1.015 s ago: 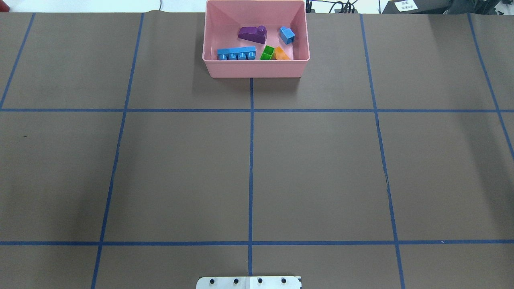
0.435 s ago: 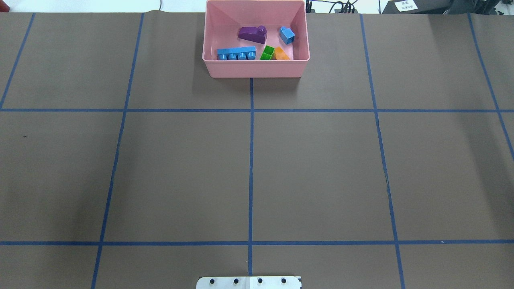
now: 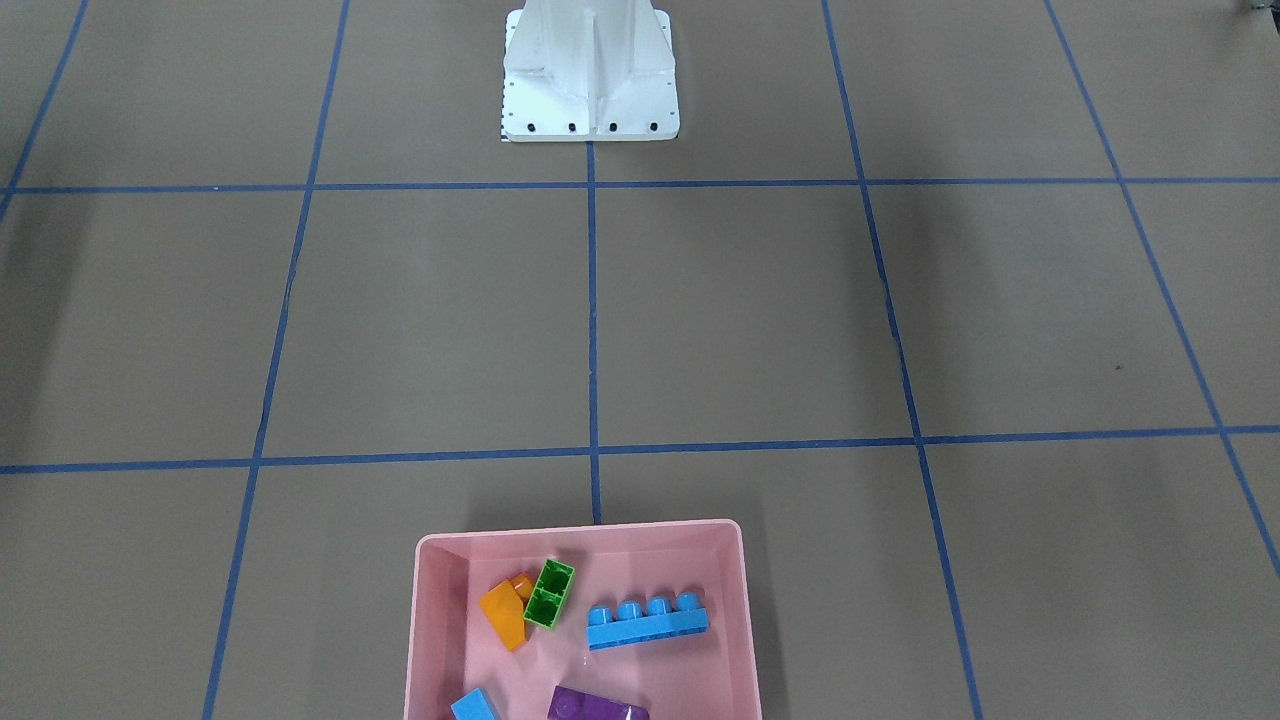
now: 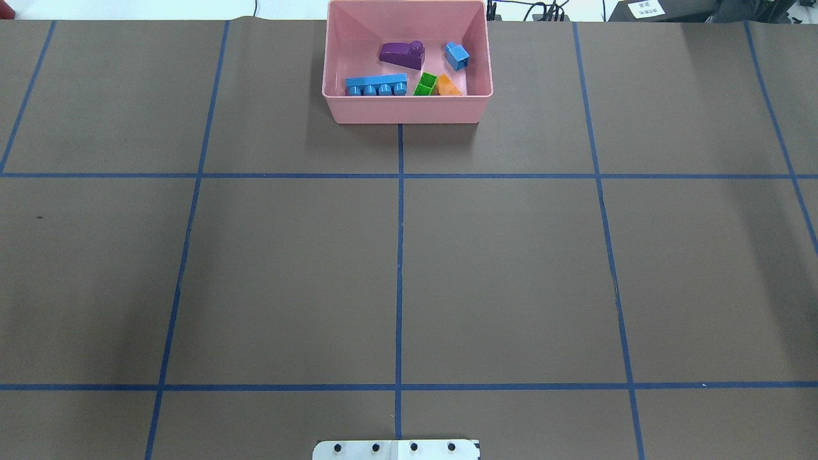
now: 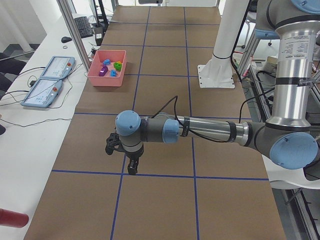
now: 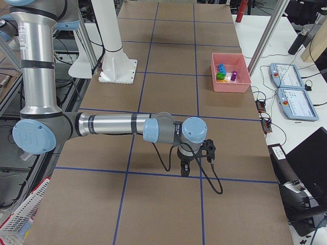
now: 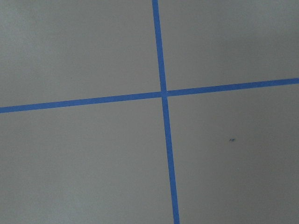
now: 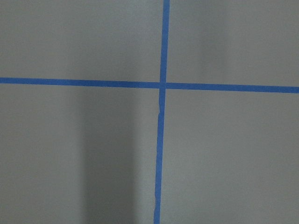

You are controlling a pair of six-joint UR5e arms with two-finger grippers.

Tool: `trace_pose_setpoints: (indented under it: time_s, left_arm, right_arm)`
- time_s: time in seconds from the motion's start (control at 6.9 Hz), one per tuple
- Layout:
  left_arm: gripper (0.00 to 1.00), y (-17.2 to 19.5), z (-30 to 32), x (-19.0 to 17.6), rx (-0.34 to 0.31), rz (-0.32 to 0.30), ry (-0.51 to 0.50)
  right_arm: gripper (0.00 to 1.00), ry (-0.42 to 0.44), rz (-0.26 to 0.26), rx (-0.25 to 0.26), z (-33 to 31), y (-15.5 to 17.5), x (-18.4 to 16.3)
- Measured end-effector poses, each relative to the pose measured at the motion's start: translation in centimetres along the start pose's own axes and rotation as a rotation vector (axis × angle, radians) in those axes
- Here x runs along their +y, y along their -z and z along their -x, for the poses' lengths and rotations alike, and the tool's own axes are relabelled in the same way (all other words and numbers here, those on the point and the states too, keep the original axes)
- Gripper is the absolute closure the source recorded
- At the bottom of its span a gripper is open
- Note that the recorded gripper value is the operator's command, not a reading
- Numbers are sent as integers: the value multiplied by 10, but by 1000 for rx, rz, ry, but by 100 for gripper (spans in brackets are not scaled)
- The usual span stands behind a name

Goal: Put all blocks into box

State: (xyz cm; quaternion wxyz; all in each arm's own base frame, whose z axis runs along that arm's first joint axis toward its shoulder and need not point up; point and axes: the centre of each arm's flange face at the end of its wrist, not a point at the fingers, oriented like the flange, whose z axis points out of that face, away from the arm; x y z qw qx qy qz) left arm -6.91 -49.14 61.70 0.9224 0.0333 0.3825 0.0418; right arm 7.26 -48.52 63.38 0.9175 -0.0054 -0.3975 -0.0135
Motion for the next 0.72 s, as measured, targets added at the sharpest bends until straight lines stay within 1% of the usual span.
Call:
trace_pose_setpoints:
  time_s: [0.72]
  left_arm:
    - [0,0,0,0,1,-1,-1]
  right_arm:
    - [0,2,-1,-2,1,1,2]
